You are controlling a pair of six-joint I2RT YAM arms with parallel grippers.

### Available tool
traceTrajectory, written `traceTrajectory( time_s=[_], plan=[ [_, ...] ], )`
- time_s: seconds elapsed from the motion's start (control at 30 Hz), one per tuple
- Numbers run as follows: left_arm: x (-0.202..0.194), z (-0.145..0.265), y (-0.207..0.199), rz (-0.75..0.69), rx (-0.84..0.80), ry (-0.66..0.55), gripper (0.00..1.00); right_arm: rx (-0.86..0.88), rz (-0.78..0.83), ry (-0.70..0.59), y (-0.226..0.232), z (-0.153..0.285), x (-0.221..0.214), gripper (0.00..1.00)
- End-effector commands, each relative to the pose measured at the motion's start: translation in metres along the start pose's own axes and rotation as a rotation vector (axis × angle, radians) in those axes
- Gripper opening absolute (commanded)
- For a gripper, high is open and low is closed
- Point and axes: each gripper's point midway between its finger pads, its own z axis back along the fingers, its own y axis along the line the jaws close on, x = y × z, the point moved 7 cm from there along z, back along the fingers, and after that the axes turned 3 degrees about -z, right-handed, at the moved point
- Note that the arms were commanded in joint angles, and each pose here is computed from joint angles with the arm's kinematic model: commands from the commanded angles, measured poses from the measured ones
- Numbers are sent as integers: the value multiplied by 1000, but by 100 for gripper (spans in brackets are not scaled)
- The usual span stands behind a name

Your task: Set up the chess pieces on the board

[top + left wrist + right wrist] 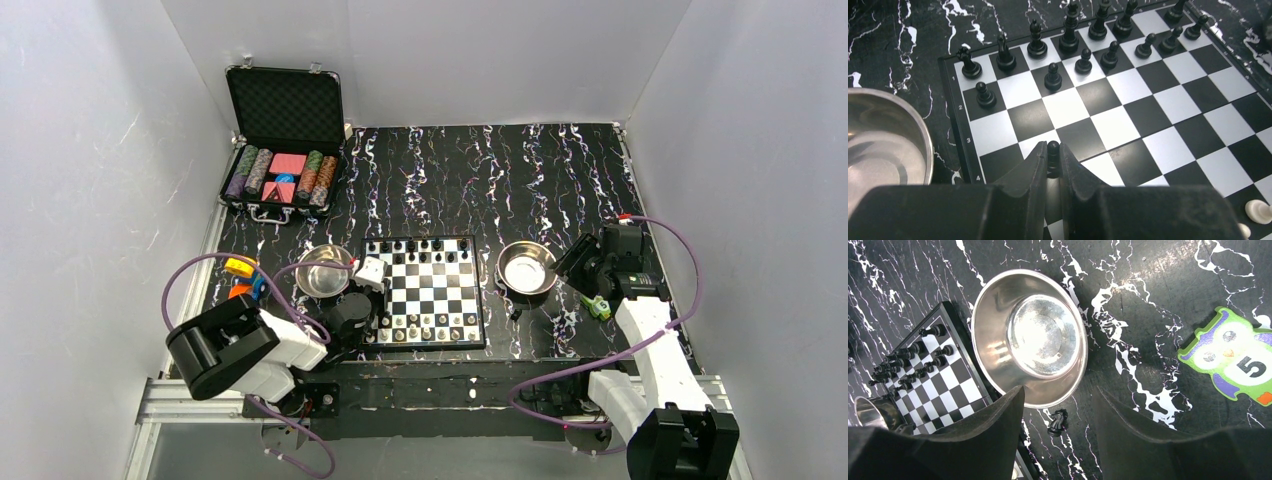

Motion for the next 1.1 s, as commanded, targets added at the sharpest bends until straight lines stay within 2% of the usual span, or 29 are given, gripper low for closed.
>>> traceTrajectory(
  time_s=[0.0,0.17,0.27,0.7,0.8,0.9,1.07],
  plan=[
    [14,-4,-1,32,-5,-85,0,33,20,-17,4,0,5,60],
    [13,-5,-3,49,-1,-73,1,36,22,-18,5,0,5,60],
    [11,-6,-2,48,9,-57,7,35,21,-13,4,-1,4,60],
    [-1,-6,0,69,50,2,16,40,22,-7,5,-1,4,60],
    [2,-5,2,73,56,-2,22,44,23,-6,6,-1,4,60],
    [4,-4,2,74,60,-2,35,47,22,-4,6,-1,4,60],
    [12,-3,2,84,63,-12,37,50,21,-1,6,-1,4,60]
  ],
)
